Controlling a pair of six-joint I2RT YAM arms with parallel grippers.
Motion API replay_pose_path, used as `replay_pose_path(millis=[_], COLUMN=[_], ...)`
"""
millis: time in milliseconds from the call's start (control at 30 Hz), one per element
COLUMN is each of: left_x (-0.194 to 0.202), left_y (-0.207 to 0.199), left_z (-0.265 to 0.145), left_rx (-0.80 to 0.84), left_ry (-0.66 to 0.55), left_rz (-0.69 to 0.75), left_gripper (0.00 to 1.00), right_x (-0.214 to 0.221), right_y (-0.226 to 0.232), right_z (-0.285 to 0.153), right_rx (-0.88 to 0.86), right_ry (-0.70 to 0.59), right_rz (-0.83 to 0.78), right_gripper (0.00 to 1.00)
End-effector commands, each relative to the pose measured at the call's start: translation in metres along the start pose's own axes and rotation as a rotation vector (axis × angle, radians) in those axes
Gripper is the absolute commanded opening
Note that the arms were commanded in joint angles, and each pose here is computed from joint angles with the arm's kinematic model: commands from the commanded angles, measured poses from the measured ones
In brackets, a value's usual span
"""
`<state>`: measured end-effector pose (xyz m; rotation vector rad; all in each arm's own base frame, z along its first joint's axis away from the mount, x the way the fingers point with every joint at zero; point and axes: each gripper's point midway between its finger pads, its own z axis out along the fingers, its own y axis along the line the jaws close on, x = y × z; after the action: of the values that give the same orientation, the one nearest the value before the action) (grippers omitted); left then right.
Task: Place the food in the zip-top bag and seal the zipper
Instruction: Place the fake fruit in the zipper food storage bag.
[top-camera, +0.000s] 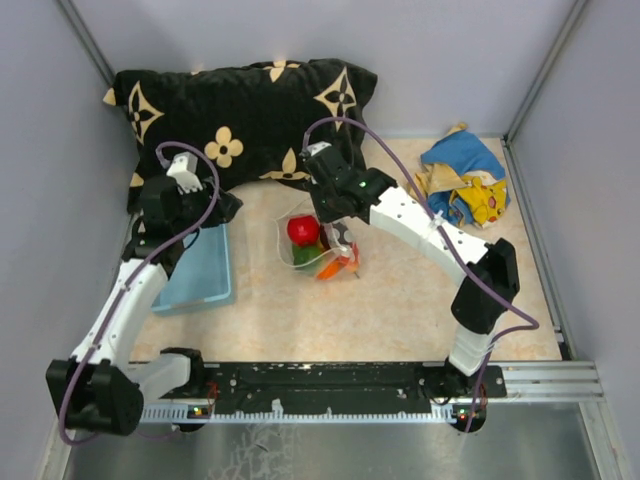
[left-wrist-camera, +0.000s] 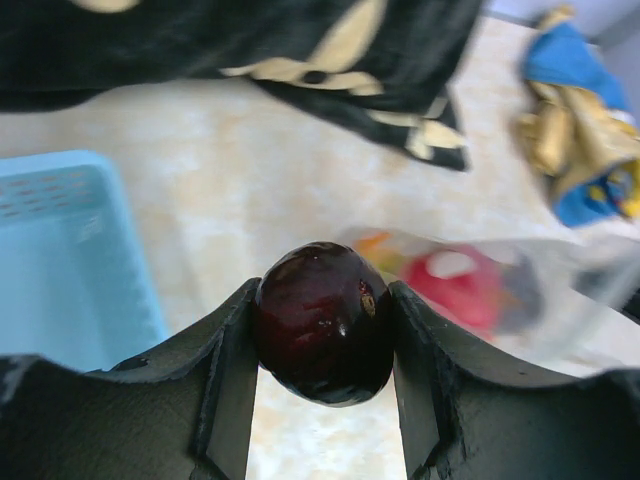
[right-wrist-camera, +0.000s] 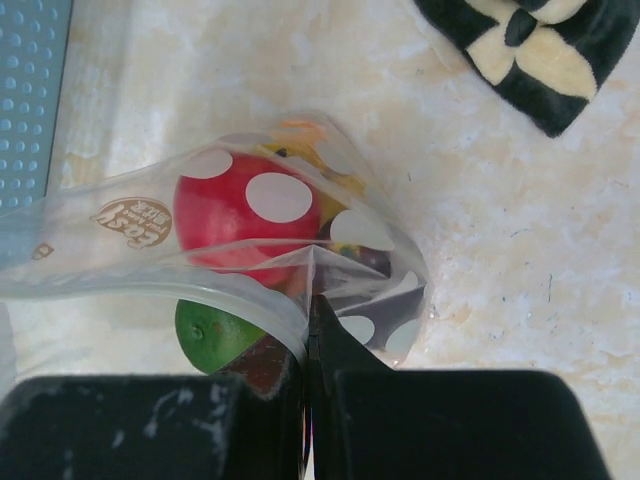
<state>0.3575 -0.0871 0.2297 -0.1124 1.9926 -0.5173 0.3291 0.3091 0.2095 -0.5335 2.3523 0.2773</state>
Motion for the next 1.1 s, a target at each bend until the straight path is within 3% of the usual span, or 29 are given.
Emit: replay_pose_path(millis=[0,267,533,800,1067], left_x=[-0.005,-0.002,0.025,0.038,0.060], left_y=[-0.067,-0.127,-0.172,-0.192,-0.189], left_z=[-0.028,-0.069,-0.081,-0.067,-0.033], left_rx=[0.239,0.453,0.600,0.621,0.540], left_ry=[-0.047,-0.100,-0.087,-0.095,-0.062], left_rz=[0.016,0.008,0.018,0.067,0.133], left_gripper=[0.40,0.40,0.41,0.44,0.53], right_x=[-0.034,-0.035,-0.040,-0.037,-0.033], right_y=[0.005,0.016,0.026,0.030,0.033], right_z=[-0.030,-0.029,-0.031,-0.030,-0.029], right_rx=[-0.019,-0.026,-0.044,-0.048,-0.065], right_ry=[-0.105,-0.099,-0.108,-0.094,-0.083], right_rz=[-0.007,-0.024,-0.025,-0.030,-0.028], right_gripper=[0.00,0.00,0.00,0.00,0.00])
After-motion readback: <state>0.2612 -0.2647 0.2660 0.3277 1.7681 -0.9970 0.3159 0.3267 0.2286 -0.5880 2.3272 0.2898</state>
